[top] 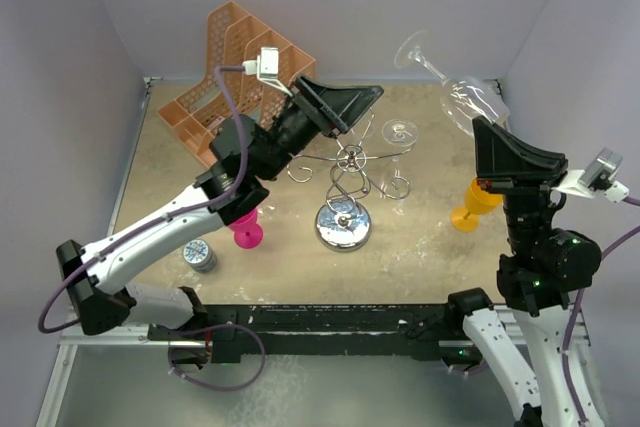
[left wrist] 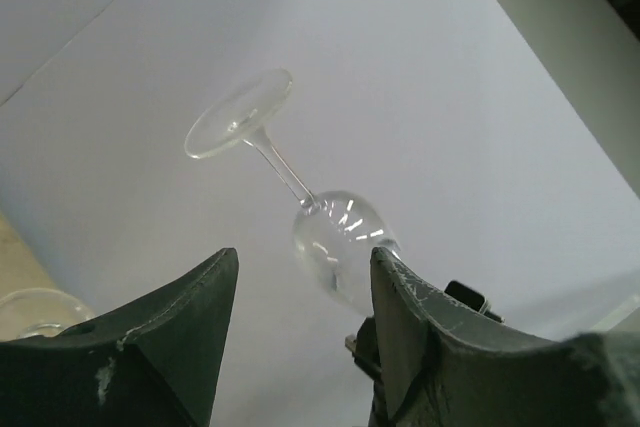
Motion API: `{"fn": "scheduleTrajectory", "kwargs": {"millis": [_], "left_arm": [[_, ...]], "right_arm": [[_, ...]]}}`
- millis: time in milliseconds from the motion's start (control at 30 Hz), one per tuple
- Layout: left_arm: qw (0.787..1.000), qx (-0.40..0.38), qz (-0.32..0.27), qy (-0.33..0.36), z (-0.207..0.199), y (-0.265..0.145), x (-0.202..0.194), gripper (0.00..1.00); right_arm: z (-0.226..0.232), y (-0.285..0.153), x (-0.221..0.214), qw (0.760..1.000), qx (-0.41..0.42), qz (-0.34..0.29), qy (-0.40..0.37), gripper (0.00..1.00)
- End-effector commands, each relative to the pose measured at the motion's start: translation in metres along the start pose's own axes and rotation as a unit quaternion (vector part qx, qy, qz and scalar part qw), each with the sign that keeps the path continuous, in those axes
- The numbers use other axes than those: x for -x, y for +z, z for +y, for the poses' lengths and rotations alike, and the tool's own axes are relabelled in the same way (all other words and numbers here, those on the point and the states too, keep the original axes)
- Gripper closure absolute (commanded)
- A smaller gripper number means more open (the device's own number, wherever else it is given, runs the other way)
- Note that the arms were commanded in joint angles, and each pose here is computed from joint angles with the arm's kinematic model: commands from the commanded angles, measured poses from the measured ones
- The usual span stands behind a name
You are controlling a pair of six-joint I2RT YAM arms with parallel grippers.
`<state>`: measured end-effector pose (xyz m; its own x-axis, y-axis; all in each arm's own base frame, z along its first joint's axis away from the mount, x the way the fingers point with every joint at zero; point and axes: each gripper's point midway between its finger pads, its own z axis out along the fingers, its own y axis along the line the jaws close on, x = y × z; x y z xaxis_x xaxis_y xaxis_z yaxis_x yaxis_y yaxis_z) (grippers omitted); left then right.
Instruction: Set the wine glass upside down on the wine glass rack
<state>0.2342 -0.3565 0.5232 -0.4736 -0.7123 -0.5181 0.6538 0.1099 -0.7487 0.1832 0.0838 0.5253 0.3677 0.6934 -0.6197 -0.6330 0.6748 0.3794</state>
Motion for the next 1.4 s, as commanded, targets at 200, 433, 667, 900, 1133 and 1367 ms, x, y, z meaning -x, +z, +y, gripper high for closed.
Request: {"fn": "scheduleTrajectory", "kwargs": {"millis": [200, 433, 667, 900, 1133, 1367], "left_arm": [[0.994, -0.031, -0.077, -0.065, -0.043, 0.049, 0.015, 0.49], [0.990, 0.024, -0.108, -0.084, -0.024, 0.054, 0.011, 0.51], [0.980, 0.011, -0.164, -0.108, -0.021, 0.057, 0.025, 0.64], [0.971, -0.009, -0.216, -0.103, -0.025, 0.044, 0.046, 1.00], [0.972, -0.057, -0.224, -0.034, -0.061, 0.029, 0.068, 1.00], [0.972, -0.050, -0.225, 0.049, -0.080, 0.012, 0.089, 1.00]], "right_arm": [[0.049, -0.006, 0.027, 0.990, 0.109, -0.050, 0.074, 1.00], [0.054, -0.005, 0.015, 0.987, 0.138, -0.030, 0.080, 1.00], [0.052, -0.012, 0.001, 0.986, 0.137, -0.002, 0.092, 1.00], [0.049, -0.012, -0.009, 0.987, 0.129, 0.025, 0.097, 1.00], [0.044, -0.004, -0.032, 0.985, 0.108, 0.098, 0.096, 0.75], [0.038, 0.001, -0.037, 0.984, 0.075, 0.144, 0.070, 0.28]]}}
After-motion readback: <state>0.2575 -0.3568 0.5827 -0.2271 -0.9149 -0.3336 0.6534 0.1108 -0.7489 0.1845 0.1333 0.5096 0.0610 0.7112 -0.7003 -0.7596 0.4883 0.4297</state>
